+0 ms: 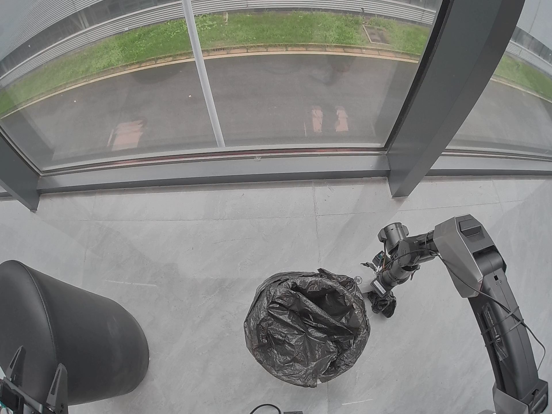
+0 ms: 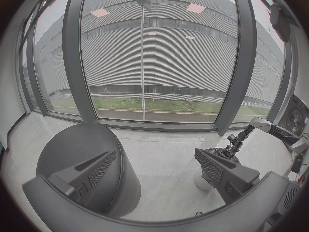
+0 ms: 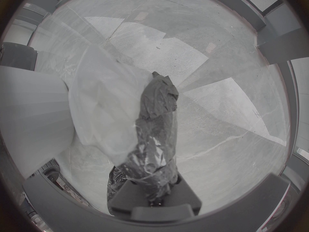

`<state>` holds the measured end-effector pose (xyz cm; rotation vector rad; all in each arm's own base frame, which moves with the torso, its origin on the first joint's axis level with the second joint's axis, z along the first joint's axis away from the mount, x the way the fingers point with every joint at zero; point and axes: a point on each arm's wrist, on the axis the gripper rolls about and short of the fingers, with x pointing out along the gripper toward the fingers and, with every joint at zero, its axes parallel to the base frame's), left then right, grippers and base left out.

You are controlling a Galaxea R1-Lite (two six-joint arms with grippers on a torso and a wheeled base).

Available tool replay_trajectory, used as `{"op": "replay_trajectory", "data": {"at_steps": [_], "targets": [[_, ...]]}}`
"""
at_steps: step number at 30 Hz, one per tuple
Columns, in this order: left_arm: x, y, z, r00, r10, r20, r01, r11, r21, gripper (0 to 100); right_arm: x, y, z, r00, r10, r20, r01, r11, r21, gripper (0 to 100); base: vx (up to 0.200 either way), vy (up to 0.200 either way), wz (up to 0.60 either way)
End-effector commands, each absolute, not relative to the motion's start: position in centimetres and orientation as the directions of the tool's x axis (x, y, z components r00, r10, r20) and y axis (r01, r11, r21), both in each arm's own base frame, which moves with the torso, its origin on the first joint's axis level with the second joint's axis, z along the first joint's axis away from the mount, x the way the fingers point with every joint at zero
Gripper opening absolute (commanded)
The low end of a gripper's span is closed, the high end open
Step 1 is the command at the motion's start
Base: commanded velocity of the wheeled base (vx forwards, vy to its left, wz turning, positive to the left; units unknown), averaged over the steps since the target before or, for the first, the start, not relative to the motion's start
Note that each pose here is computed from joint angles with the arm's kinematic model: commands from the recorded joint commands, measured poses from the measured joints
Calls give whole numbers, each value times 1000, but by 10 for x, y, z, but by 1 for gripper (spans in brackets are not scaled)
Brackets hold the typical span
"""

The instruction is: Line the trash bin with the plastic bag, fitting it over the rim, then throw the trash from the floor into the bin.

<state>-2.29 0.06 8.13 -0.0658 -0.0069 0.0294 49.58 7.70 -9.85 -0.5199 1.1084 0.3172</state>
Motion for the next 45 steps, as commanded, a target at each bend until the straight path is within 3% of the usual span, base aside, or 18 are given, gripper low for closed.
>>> {"op": "replay_trajectory", "data": {"at_steps": [1, 8, 13, 19, 28, 33, 40, 45], "targets": [[-24, 1, 81, 999, 31, 23, -29, 997, -67, 100, 497, 78, -92, 429, -15, -903, -487, 838, -245, 0, 0, 0, 0], [-24, 1, 81, 999, 31, 25, -29, 997, -70, 100, 499, 81, -42, 484, -16, -875, -467, 841, -274, 0, 0, 0, 0], [-24, 1, 81, 999, 32, 25, -30, 997, -71, 100, 489, 91, 19, 501, -4, -865, -463, 843, -272, 0, 0, 0, 0], [-24, 1, 81, 999, 38, 25, -37, 997, -71, 100, 462, 109, 77, 471, 11, -882, -444, 867, -226, 0, 0, 0, 0], [-24, 1, 81, 999, 48, 26, -45, 996, -78, 100, 427, 144, 150, 557, 49, -829, -450, 857, -252, 0, 0, 0, 0], [-24, 1, 81, 998, 51, 26, -48, 995, -84, 100, 400, 173, 173, 555, 71, -829, -492, 832, -258, 0, 0, 0, 0], [-24, 2, 81, 997, 75, 24, -73, 994, -88, 100, 357, 220, 181, 477, 118, -871, -514, 842, -168, 0, 0, 0, 0], [-24, 2, 81, 997, 80, 23, -78, 994, -81, 100, 335, 245, 177, 425, 123, -897, -564, 811, -156, 0, 0, 0, 0]]}}
